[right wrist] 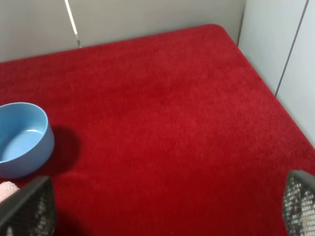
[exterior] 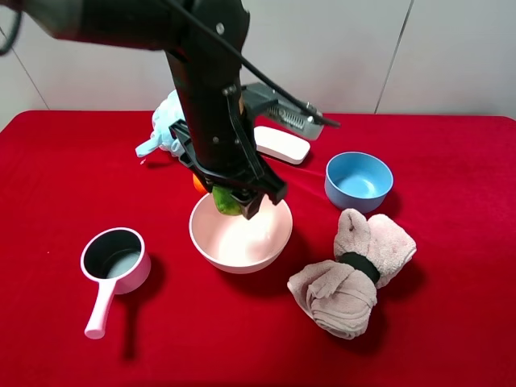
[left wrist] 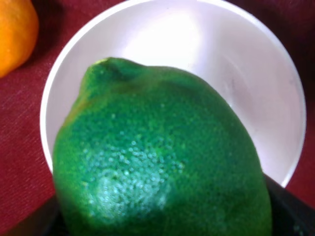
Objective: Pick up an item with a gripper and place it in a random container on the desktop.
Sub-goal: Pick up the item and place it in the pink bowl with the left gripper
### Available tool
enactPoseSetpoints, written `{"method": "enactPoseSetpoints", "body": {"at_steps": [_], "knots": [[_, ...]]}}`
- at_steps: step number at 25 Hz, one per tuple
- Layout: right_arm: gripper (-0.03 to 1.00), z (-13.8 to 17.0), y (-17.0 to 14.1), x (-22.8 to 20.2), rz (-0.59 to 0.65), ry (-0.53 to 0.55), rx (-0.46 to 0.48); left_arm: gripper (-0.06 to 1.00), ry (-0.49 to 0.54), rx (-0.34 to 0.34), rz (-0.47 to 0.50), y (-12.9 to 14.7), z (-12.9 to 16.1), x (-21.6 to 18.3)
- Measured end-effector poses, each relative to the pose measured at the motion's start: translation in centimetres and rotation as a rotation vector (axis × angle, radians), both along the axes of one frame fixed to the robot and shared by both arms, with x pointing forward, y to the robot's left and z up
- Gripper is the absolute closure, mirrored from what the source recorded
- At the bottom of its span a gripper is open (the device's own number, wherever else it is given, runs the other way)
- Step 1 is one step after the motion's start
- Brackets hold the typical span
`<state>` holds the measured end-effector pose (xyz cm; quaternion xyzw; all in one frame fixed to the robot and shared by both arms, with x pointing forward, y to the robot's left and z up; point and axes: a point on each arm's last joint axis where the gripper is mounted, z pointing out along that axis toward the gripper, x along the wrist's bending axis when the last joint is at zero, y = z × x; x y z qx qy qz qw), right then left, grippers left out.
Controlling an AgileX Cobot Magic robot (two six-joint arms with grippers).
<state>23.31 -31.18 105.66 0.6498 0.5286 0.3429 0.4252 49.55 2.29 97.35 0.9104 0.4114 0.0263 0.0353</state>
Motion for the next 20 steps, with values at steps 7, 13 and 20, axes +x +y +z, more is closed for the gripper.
{"method": "enactPoseSetpoints", "body": {"at_steps": [7,13,20], "knots": [[0.27,0.0,0.0,0.0,0.0,0.0,0.0,0.31,0.035,0.04,-0.001,-0.2,-2.0,0.2],[0.27,0.0,0.0,0.0,0.0,0.0,0.0,0.31,0.062,0.065,0.011,-0.4,-3.5,0.3],[0.27,0.0,0.0,0.0,0.0,0.0,0.0,0.31,0.062,0.064,0.026,-0.4,-3.6,0.4]]}}
